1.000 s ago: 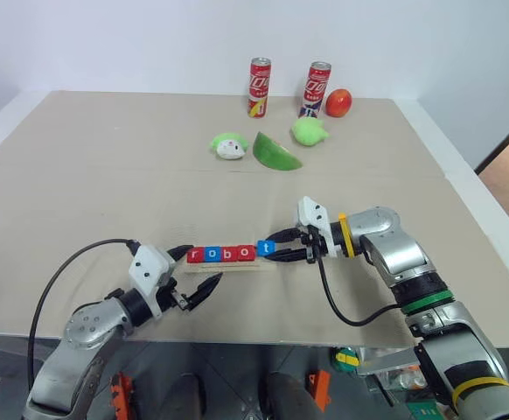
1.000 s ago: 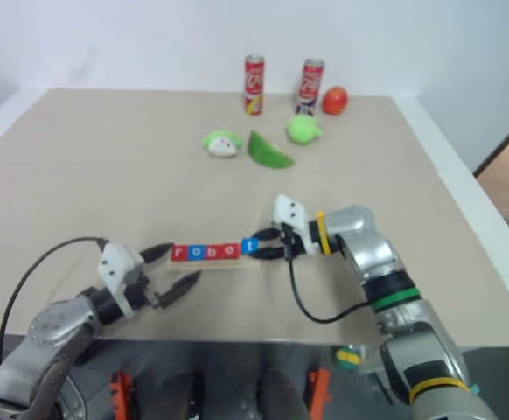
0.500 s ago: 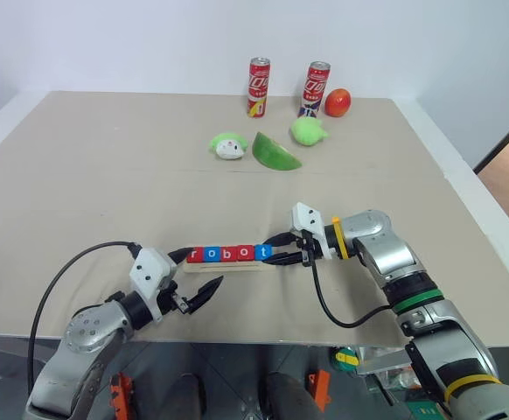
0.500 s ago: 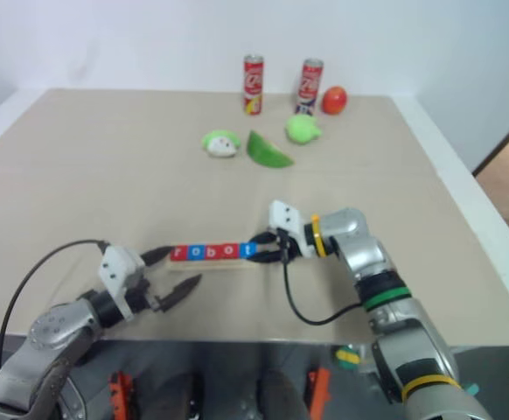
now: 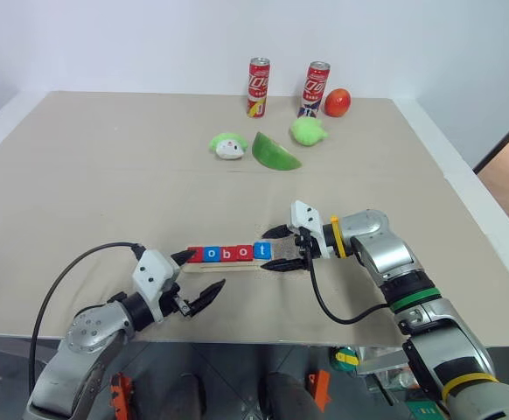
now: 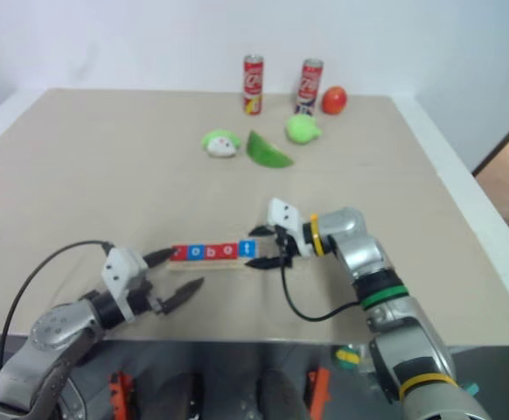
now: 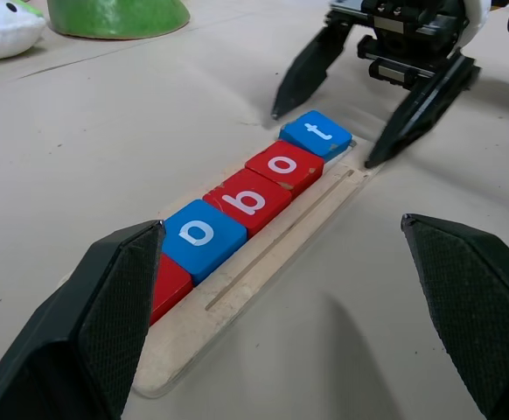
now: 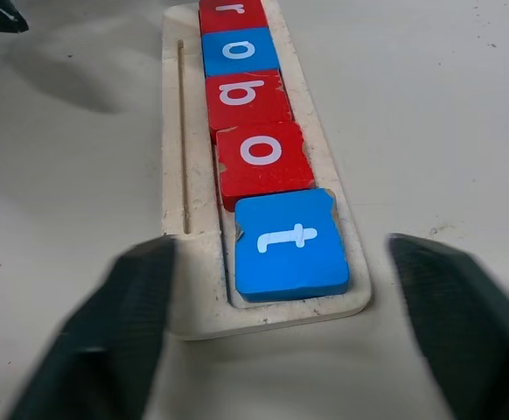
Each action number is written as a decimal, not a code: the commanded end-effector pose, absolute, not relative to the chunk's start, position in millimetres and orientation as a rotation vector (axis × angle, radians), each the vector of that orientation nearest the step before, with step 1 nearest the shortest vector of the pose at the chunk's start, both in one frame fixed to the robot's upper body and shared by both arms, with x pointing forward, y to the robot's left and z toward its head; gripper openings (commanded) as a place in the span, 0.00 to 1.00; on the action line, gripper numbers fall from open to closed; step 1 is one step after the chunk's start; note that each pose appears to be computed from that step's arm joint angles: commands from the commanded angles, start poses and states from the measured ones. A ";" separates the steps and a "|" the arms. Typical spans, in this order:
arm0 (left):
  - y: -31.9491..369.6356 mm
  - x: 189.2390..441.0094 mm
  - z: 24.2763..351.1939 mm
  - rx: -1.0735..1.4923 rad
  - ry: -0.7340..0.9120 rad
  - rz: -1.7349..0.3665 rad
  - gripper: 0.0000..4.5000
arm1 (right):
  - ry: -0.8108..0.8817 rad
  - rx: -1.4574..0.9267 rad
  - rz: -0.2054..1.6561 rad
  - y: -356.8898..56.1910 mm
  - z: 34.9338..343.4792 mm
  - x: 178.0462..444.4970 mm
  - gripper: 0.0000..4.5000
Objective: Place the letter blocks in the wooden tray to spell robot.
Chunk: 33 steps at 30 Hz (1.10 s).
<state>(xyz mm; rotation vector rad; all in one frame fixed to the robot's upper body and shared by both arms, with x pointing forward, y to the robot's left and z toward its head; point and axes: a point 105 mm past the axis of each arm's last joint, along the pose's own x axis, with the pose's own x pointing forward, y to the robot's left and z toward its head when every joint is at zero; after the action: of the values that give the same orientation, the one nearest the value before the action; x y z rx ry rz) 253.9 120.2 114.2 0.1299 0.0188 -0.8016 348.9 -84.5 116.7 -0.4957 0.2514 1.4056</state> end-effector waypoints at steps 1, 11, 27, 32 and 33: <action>122.5 254.0 124.0 0.163 -0.019 -0.810 1.00 | 0.114 -0.434 1.354 -83.0 154.6 354.8 0.99; 137.8 260.6 130.2 0.139 -0.033 -0.735 1.00 | 0.019 0.025 0.793 -109.6 166.0 372.6 0.71; 126.0 261.5 131.7 0.101 -0.036 -0.782 1.00 | 0.067 -0.019 0.680 -80.6 121.7 339.9 0.00; 120.0 259.1 132.1 0.078 -0.033 -0.812 1.00 | 0.066 -0.046 0.713 -75.4 120.0 332.8 0.00; 119.7 258.8 132.1 0.077 -0.032 -0.815 1.00 | 0.062 -0.049 0.716 -74.9 120.7 332.3 0.00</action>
<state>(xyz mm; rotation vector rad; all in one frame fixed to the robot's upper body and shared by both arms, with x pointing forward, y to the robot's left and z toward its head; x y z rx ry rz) 261.2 123.7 121.7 0.0783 0.0058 -0.7900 335.7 -79.9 102.8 -0.0277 0.1383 0.6943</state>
